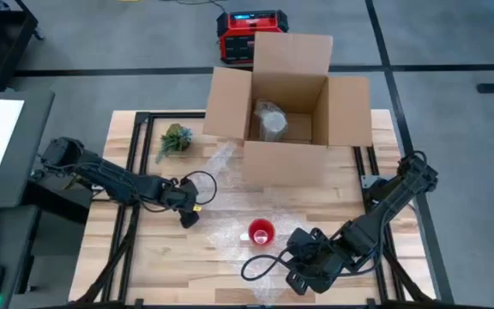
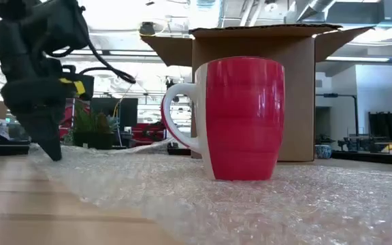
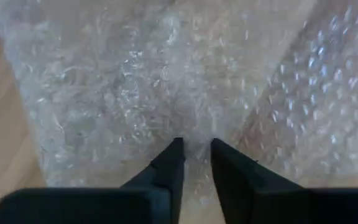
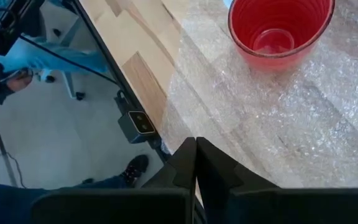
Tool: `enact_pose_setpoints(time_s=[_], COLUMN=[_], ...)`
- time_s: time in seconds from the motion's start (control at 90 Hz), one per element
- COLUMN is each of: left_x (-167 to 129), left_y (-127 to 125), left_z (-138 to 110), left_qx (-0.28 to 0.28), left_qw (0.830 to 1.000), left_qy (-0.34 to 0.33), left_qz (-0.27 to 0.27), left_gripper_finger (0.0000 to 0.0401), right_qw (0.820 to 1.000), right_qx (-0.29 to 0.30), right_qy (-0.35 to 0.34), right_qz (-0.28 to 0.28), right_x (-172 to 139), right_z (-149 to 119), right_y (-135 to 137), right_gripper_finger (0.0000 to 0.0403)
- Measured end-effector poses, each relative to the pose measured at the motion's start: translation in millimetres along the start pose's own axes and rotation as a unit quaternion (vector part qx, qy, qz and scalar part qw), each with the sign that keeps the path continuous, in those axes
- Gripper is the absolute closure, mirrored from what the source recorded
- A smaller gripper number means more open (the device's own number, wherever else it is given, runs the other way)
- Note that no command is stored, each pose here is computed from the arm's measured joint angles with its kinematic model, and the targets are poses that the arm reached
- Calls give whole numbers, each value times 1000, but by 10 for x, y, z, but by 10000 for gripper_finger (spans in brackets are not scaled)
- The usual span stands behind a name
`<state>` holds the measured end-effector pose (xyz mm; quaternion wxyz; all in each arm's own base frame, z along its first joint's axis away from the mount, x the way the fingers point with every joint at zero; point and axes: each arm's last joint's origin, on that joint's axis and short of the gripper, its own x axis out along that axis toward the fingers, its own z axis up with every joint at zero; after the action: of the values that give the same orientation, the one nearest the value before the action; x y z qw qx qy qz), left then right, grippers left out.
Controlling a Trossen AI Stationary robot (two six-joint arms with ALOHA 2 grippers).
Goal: Wrap mug
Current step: Wrap the red mug in the bubble wrap
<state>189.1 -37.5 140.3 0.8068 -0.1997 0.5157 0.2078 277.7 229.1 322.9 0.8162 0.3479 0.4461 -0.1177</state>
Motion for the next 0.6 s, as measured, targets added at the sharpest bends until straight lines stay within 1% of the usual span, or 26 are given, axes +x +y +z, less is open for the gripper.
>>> enact_pose_setpoints(time_s=[0.078,0.289,0.5,0.6], left_x=[-8,-113,-455,-628], left_y=[-9,-93,-401,-541], left_z=[16,137,351,399], left_qx=[-2,-2,44,69], left_qw=[1000,1000,994,989], left_qy=[-4,-24,-71,-88], left_qz=[-1,-5,-66,-93], left_gripper_finger=[395,401,401,401], right_qw=[1000,1000,1000,1000], right_qx=[1,4,8,6], right_qy=[0,-2,-5,-7], right_qz=[0,10,22,28], right_x=[0,0,-7,-54], right_z=[0,5,12,34], right_y=[1,19,42,70], right_gripper_finger=[403,403,403,403])
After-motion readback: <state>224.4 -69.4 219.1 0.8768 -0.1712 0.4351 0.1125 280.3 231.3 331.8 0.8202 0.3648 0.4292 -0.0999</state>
